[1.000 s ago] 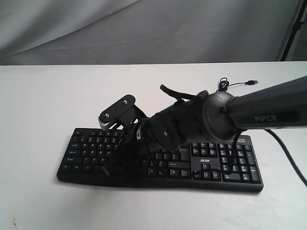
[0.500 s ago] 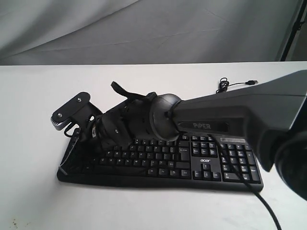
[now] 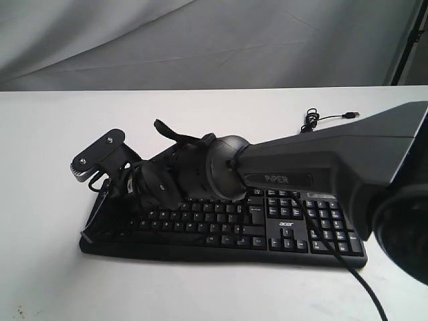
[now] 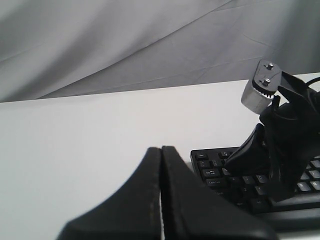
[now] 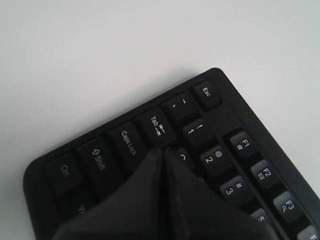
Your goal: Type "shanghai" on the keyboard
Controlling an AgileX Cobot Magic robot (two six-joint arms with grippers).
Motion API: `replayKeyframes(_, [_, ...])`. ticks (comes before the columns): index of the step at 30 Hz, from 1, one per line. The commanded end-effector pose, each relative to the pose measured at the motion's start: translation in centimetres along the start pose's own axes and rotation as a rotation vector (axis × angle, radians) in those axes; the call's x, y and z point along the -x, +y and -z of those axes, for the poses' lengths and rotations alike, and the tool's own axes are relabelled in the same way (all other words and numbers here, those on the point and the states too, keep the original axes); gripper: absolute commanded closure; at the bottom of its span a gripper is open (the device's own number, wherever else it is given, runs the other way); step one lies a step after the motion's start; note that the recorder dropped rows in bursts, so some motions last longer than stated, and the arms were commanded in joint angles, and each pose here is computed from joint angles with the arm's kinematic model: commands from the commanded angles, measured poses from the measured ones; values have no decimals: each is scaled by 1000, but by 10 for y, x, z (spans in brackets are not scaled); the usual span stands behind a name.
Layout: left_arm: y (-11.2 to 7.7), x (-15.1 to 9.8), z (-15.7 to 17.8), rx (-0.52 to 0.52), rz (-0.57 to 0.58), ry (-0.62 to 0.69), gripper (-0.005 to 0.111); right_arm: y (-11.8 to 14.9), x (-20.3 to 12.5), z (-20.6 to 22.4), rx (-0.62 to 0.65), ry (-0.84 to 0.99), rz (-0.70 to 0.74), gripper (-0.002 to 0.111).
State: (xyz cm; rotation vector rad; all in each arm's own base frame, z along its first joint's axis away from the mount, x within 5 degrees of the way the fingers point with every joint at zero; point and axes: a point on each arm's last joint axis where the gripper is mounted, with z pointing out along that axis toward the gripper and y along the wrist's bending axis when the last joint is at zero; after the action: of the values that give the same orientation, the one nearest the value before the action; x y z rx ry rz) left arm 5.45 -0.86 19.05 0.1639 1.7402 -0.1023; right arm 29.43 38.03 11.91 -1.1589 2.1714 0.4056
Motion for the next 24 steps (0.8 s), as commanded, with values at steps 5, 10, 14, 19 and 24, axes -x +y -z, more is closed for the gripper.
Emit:
replayKeyframes(5, [0, -1, 0, -3, 1, -2, 107, 5, 0, -5, 5, -12, 8, 108])
replayKeyframes(10, [0, -1, 0, -3, 1, -2, 107, 5, -2, -7, 7, -1, 8, 108])
replayKeyframes(14, [0, -1, 0, -3, 1, -2, 107, 5, -3, -7, 9, 8, 7, 108])
replayKeyframes(19, [0, -1, 0, -3, 1, -2, 107, 5, -2, -5, 9, 9, 7, 108])
replayKeyframes(24, [0, -1, 0, -3, 1, -2, 107, 4, 12, 16, 2, -13, 50, 108])
